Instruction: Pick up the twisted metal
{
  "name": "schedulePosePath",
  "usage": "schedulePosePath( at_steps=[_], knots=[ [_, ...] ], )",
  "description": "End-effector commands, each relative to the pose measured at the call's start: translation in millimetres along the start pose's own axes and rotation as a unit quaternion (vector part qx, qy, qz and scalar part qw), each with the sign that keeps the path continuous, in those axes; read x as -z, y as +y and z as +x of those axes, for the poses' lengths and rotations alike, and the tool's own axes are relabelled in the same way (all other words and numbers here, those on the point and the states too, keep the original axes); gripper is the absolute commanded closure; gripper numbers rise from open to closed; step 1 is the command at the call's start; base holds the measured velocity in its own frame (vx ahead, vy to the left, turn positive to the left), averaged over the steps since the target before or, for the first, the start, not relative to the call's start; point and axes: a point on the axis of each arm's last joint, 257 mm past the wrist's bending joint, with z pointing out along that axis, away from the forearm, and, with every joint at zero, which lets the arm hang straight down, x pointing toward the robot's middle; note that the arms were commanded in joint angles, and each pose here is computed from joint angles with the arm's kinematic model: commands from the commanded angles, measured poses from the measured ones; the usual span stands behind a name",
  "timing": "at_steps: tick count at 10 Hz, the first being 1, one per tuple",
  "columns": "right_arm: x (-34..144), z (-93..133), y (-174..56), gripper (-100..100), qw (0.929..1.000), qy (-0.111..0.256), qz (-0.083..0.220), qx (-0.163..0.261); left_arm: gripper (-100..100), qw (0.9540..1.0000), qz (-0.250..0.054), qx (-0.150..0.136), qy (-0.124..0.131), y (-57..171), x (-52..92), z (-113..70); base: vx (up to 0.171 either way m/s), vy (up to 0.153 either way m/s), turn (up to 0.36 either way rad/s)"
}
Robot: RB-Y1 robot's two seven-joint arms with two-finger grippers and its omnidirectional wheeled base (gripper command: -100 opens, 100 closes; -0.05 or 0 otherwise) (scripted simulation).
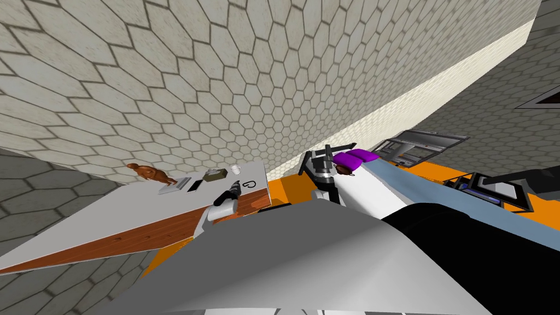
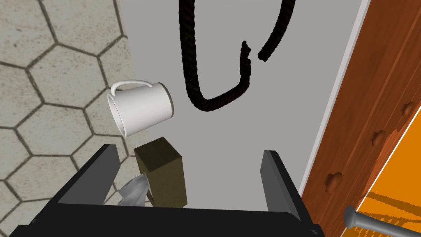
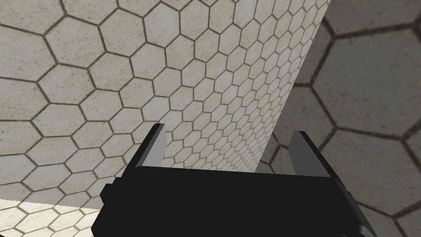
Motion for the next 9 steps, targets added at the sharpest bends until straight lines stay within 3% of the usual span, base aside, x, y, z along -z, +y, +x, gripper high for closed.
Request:
schedulePosePath(
  at_steps=[1,5,6,7,8,9],
  knots=[
    [0.0,0,0,0,1.0,0.0,0.0,0.0,-100,0.9998,-0.013,0.011,0.008,6,-3.0,13.9,0.04,0.007,-0.014],
    [0.0,0,0,0,1.0,0.0,0.0,0.0,-100,0.998,-0.028,0.046,0.033,8,-4.7,51.6,0.038,0.01,-0.012],
    [0.0,0,0,0,1.0,0.0,0.0,0.0,-100,0.9984,-0.026,0.04,0.029,8,-6.5,46.0,0.016,0.002,-0.003],
    [0.0,0,0,0,1.0,0.0,0.0,0.0,0,0.9984,-0.027,0.041,0.03,8,-6.4,47.1,0.0,0.0,0.0],
    [0.0,0,0,0,1.0,0.0,0.0,0.0,-100,0.9989,-0.022,0.021,0.035,7,-16.4,37.7,-0.033,-0.082,-0.103],
    [-0.1,0,0,0,1.0,0.0,0.0,0.0,-100,0.9985,-0.033,0.022,0.038,18,-19.5,34.5,-0.037,-0.101,-0.054]
  ],
)
